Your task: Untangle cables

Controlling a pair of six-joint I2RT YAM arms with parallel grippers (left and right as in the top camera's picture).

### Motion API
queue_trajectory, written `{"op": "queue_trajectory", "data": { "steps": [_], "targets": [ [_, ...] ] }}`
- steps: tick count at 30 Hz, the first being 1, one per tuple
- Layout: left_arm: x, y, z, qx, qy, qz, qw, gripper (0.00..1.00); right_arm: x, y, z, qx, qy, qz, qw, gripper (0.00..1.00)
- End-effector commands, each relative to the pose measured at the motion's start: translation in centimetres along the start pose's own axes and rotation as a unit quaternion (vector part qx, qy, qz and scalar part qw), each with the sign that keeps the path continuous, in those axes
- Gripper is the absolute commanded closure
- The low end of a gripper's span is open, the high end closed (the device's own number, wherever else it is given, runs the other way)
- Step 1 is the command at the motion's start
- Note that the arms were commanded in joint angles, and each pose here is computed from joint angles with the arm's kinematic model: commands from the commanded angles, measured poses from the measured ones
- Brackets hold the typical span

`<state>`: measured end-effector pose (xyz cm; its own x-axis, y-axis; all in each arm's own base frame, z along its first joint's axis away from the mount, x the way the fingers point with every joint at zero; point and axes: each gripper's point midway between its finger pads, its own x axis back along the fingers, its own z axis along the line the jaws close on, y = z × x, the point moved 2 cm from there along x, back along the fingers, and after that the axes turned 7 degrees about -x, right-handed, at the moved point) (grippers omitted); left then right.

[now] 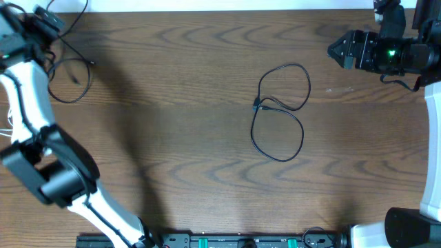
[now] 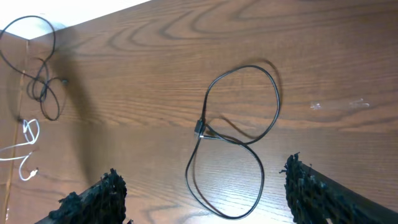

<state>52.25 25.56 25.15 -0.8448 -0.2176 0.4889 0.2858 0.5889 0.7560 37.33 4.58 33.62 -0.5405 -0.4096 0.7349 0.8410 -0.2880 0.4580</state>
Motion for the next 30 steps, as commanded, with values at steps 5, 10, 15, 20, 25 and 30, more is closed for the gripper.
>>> {"op": "queue_trajectory", "data": {
  "steps": [5,10,15,20,25,30],
  "targets": [
    [2.2,2.2,-1.7,-0.007,-0.061,-0.017,0.998,0.01,-0.3,-0.4,-0.2,0.003,-0.010,0.008,1.000,0.18],
    [2.2,2.0,-1.9,0.020,-0.074,-0.007,0.997,0.01,-0.3,-0.4,-0.2,0.005,-0.010,0.008,1.000,0.18],
    [4.2,1.5,-5.0,-0.033,-0.080,0.000,0.996,0.06,-0.3,-0.4,-0.2,0.007,-0.010,0.008,1.000,0.18],
    [8.6,-0.8,-9.2,-0.084,-0.042,0.029,0.995,0.06,-0.3,-0.3,-0.5,0.007,-0.017,0.006,1.000,0.18],
    [11.5,-7.6,-12.4,-0.087,-0.036,0.149,0.984,0.06,-0.3,-0.3,-0.5,0.007,-0.017,0.006,1.000,0.17],
    [12.5,-12.3,-8.6,-0.063,0.117,0.212,0.968,0.06,-0.3,-0.7,-0.6,0.030,-0.019,0.015,0.999,0.16]
  ]
}}
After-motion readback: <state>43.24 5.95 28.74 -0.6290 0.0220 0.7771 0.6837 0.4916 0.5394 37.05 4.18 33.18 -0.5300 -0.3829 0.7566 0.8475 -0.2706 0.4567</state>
